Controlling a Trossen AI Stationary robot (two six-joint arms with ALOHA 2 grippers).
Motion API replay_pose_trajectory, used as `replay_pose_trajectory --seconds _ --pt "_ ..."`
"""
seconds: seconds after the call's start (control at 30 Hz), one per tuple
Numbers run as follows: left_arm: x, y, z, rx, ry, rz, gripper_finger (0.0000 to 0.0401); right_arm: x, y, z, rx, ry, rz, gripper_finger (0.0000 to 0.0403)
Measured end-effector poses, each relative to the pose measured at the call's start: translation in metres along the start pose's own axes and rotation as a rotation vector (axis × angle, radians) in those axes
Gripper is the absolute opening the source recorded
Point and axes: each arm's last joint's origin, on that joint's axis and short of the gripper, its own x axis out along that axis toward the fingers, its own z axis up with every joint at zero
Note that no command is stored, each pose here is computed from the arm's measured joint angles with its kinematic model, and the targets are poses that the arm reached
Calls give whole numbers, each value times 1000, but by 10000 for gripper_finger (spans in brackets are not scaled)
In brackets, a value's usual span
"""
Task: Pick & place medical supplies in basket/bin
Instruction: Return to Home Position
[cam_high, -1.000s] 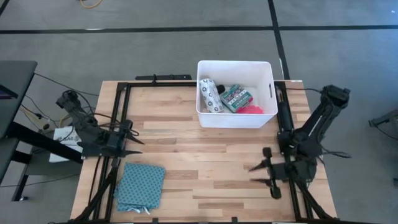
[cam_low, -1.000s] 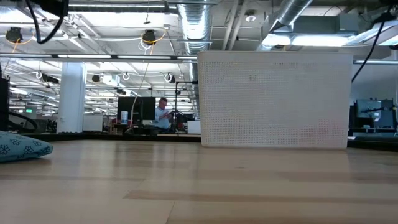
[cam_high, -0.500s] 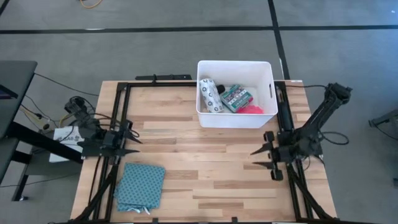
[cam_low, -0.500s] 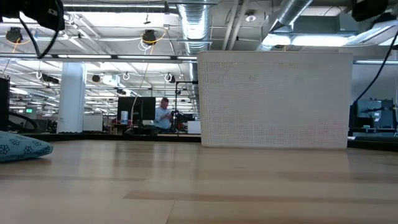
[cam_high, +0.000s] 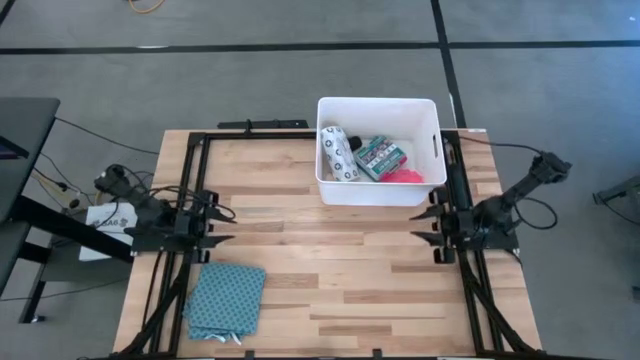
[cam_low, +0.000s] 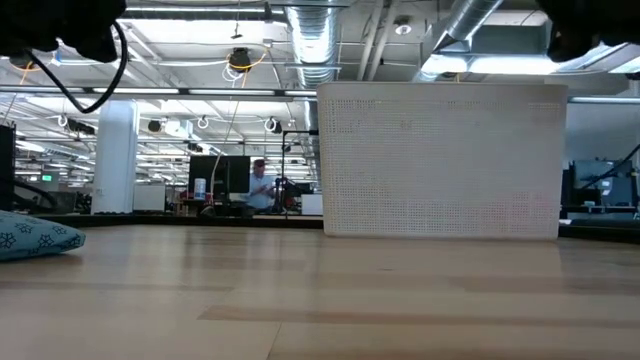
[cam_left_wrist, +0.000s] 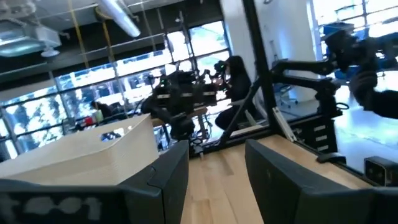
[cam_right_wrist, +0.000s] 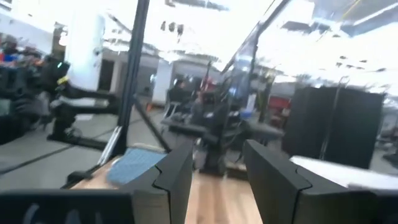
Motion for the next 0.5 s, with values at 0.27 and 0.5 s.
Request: replay_pose_trajectory --seconds 0.27,0.5 --pt "6 13 -10 -26 0 46 148 0 -15 -15 -26 7 -62 143" --pt "7 21 -21 -104 23 63 148 2 -28 -22 -34 11 -87 142"
